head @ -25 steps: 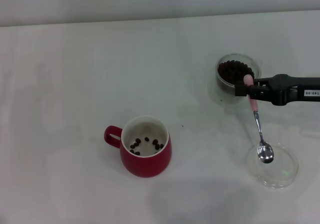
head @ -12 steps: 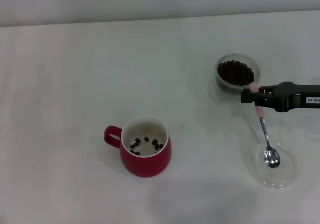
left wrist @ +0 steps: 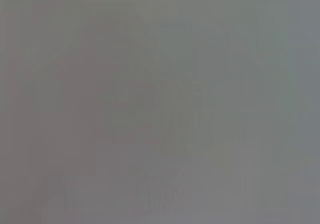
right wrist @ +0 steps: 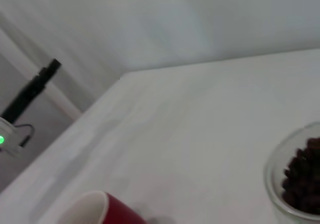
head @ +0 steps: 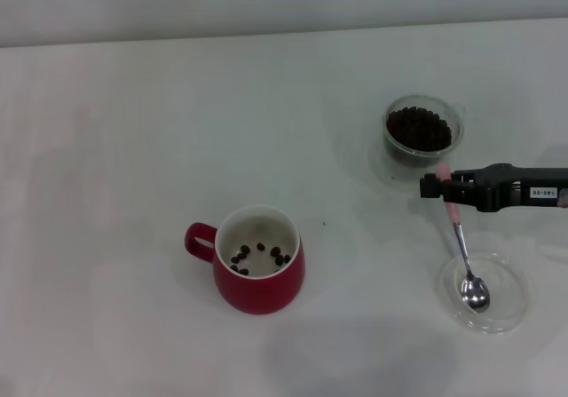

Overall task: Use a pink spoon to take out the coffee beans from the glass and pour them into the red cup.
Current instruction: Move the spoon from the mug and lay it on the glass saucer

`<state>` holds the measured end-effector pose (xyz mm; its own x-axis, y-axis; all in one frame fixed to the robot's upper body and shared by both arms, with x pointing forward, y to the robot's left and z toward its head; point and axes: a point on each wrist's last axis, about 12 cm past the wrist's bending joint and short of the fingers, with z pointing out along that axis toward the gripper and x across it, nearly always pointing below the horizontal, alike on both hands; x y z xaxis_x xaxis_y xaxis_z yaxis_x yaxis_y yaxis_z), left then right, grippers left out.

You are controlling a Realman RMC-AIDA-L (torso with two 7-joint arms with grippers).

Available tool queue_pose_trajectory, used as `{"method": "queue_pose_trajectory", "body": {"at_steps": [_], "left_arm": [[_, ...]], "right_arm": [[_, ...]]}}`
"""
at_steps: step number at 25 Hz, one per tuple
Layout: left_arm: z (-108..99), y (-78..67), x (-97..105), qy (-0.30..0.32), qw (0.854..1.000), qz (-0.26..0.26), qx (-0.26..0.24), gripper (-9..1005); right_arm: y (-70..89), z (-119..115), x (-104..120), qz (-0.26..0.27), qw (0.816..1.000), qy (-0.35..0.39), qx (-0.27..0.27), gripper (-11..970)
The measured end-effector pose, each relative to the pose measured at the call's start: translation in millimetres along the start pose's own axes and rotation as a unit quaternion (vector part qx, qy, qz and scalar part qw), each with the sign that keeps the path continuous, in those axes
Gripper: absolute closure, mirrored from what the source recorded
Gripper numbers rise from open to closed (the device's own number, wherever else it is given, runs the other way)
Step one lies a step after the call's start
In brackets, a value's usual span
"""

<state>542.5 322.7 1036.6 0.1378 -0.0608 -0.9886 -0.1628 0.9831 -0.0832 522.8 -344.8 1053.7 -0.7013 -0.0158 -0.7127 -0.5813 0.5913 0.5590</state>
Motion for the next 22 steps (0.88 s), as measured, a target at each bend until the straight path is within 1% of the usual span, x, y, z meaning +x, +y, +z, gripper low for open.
{"method": "queue_pose_trajectory", "body": {"at_steps": [6,22], "left_arm": [[0,-0.1,0,0.000,1.000,0.000,0.000,196],[0,-1.3,1,0.006,1.000,-0.002,0.000,195]], "right_arm": [[-1.0,0,2,0.003,1.000,0.004,0.005,799],[-0.9,-1,13,0.039,0.998,0.044,0.007,796]]}}
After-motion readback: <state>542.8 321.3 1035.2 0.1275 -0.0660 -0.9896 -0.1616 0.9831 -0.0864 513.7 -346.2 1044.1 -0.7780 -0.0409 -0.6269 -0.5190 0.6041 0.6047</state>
